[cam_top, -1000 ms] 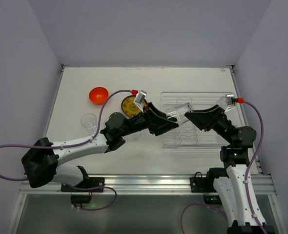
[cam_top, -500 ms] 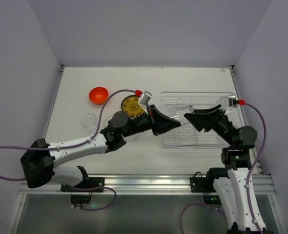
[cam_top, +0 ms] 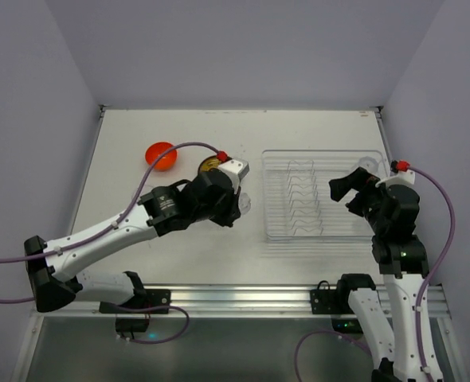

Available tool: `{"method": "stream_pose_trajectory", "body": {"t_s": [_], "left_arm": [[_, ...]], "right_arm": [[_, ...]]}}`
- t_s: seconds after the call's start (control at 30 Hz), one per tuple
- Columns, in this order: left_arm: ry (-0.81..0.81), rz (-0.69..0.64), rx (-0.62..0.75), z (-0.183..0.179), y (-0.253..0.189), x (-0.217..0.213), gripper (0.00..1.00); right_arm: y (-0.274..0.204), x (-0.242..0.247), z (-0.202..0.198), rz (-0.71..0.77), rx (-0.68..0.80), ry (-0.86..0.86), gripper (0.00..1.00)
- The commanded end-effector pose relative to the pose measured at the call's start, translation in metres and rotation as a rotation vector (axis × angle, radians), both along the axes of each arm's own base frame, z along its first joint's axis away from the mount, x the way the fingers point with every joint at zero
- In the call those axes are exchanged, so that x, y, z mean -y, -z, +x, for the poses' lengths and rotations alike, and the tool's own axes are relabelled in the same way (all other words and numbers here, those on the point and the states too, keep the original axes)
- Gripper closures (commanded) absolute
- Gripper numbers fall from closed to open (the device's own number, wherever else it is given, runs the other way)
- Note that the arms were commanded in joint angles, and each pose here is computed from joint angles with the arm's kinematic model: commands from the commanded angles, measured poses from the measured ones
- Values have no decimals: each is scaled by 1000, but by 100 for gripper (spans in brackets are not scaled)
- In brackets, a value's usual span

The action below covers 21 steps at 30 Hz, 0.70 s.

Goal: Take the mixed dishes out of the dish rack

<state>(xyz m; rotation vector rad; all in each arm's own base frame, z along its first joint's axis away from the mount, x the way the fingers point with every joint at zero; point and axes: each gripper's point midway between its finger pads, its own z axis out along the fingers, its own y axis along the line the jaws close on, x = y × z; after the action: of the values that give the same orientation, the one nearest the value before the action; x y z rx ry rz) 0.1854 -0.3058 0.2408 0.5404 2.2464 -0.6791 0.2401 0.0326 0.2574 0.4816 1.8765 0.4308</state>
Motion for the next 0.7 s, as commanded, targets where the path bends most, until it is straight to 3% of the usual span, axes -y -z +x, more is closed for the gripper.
{"method": "stream_pose_trajectory", "body": {"t_s": [0.0, 0.4, 0.63, 0.67], "left_arm": [[30, 408, -168, -37, 76, -73, 100], [137, 652, -297, -49, 152, -79, 100], [201, 693, -304, -46, 167, -56, 100], [205, 696, -303, -46, 167, -53, 96]], "right_arm": [[-17, 15, -7, -87, 13, 45, 1], [-16, 2, -12, -111, 7, -52, 1], [-14, 5, -14, -130, 4, -46, 1], [-15, 4, -14, -128, 8, -50, 1]]}}
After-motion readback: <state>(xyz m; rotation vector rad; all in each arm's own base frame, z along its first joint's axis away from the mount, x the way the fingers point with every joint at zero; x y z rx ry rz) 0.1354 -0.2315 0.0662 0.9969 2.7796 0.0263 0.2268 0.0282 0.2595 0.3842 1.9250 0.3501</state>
